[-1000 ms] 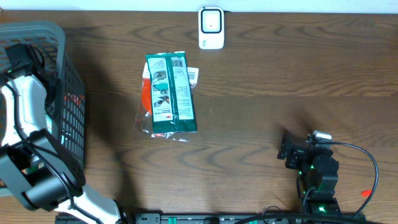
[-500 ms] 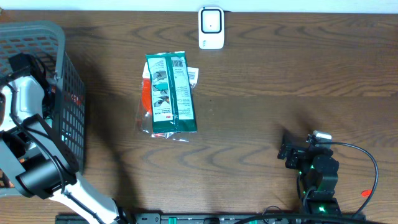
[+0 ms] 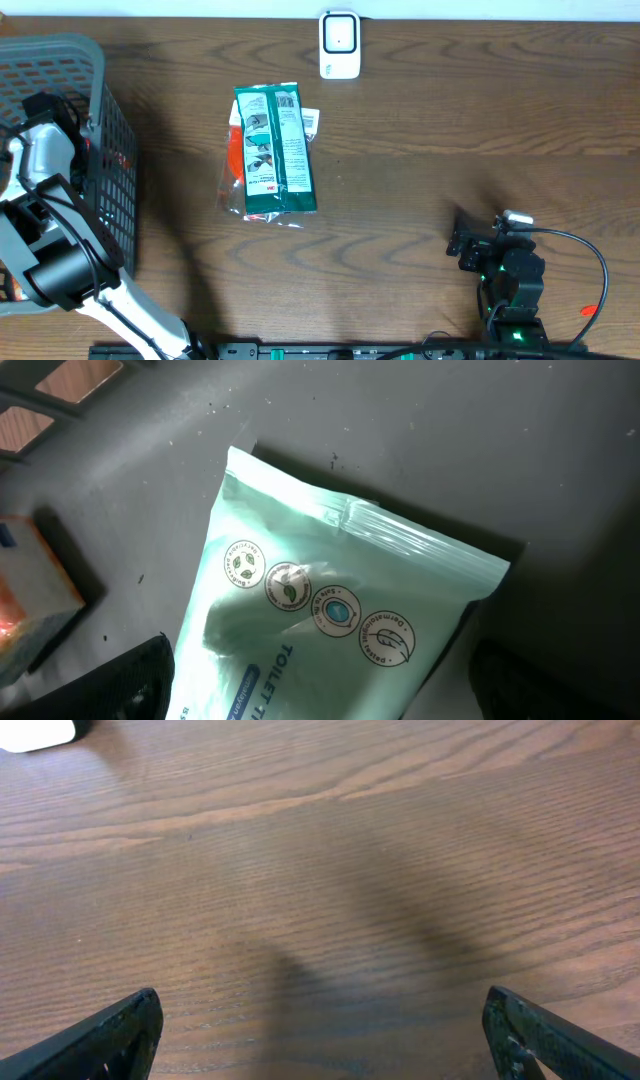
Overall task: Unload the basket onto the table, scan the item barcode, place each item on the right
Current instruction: 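Move the open left gripper back into the basket, then grasp the mint-green wipes pack with the left gripper and lift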
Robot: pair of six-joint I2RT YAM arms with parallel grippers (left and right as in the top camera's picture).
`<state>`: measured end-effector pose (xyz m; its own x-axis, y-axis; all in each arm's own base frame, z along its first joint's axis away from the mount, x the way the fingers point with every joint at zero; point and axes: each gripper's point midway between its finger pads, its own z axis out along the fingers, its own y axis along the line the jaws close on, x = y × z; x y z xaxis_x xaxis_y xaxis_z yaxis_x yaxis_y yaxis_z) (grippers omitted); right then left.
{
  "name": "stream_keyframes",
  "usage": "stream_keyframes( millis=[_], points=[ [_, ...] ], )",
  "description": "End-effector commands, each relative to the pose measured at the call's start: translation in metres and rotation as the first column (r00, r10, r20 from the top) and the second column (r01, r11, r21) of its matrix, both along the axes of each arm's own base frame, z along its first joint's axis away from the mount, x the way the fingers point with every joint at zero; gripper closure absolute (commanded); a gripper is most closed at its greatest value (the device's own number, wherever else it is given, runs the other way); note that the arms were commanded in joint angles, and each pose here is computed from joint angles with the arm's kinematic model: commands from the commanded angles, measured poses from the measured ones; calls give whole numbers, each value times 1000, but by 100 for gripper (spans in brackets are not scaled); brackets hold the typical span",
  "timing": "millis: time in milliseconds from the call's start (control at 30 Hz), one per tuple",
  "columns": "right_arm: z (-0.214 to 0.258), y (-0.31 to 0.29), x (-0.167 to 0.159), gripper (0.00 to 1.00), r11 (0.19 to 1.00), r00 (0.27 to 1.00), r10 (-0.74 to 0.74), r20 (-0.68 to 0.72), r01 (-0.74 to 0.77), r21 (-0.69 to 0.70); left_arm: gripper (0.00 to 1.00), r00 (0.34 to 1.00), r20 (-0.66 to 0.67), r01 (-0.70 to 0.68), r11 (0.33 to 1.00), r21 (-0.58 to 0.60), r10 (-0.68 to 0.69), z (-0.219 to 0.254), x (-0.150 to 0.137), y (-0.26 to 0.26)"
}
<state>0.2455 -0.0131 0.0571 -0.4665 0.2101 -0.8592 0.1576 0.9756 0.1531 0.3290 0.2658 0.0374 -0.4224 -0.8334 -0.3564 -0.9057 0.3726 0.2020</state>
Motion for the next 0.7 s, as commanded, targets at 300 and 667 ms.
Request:
stream_keyframes(
  millis=[300,667],
  points=[
    [-1,0,0,1,1000,1000,-9,-2,9,7,6,983,-171,-70,997,-39,63,-30,-44,-1],
    [0,0,0,1,1000,1000,-8,4,8,6,6,950,-258,-194,979,-55,174,-27,-97,24]
  ],
)
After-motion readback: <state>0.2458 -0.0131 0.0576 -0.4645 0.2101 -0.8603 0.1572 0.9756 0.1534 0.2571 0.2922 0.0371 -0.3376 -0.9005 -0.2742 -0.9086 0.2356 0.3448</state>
